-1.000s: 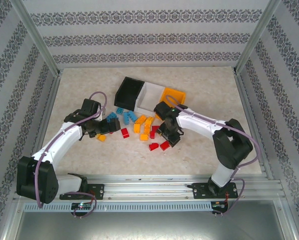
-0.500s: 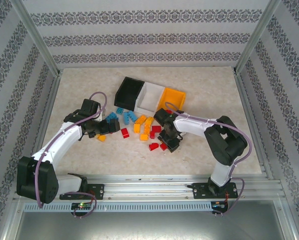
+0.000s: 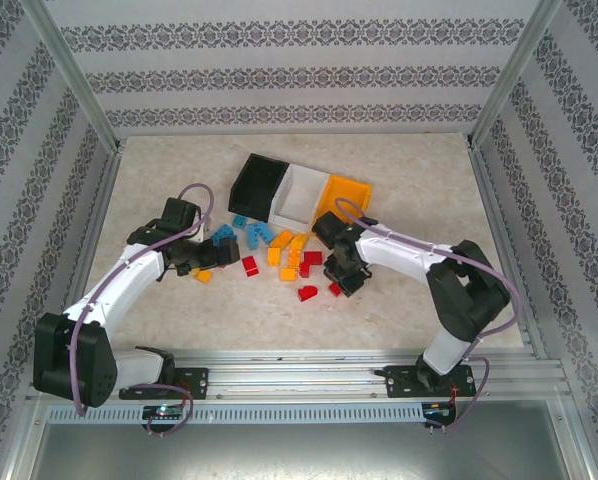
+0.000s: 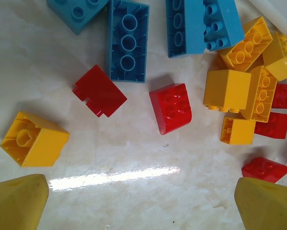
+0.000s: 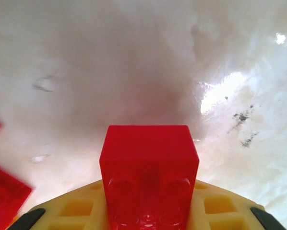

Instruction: Sort the legos into containers by color

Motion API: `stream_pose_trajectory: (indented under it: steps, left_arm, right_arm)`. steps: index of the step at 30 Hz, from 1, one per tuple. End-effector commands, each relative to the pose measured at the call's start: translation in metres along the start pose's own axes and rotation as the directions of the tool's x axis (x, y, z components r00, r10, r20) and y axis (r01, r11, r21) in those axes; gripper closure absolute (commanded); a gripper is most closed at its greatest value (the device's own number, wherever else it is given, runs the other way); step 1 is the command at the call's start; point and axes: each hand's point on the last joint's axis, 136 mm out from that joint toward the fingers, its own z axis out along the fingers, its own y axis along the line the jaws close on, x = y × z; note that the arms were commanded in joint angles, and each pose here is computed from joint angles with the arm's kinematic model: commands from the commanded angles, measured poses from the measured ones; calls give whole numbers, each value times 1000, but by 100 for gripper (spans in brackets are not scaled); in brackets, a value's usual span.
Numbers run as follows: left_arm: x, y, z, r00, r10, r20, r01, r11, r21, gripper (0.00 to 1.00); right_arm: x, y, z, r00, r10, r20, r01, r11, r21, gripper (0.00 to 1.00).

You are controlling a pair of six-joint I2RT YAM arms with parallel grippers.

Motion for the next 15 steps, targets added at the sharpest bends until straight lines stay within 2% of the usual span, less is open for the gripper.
stream_pose_trajectory:
  steps: [1,5,8,15]
  left_arm:
    - [-4,2,-7,1000,-12,9,12,1000,-5,0]
    - [-5,3,-6,1000,-26,8,26,1000,-4,0]
    - [-5,3,-5,999,-36,2,36,999,-3,0]
    - [-1,8,-3,997,-77,-29,76,997,-18,0]
  right_arm:
    - [-27,25,-50,992,-44,118,57,992,-112,72]
    - [-56,58,-79,981,-85,177,118,976,-184,72]
    - [-78,86,-85,974,-124,192,166,961,-221,72]
    - [-121,128,-66,968,-164,187,205,952,-227,73]
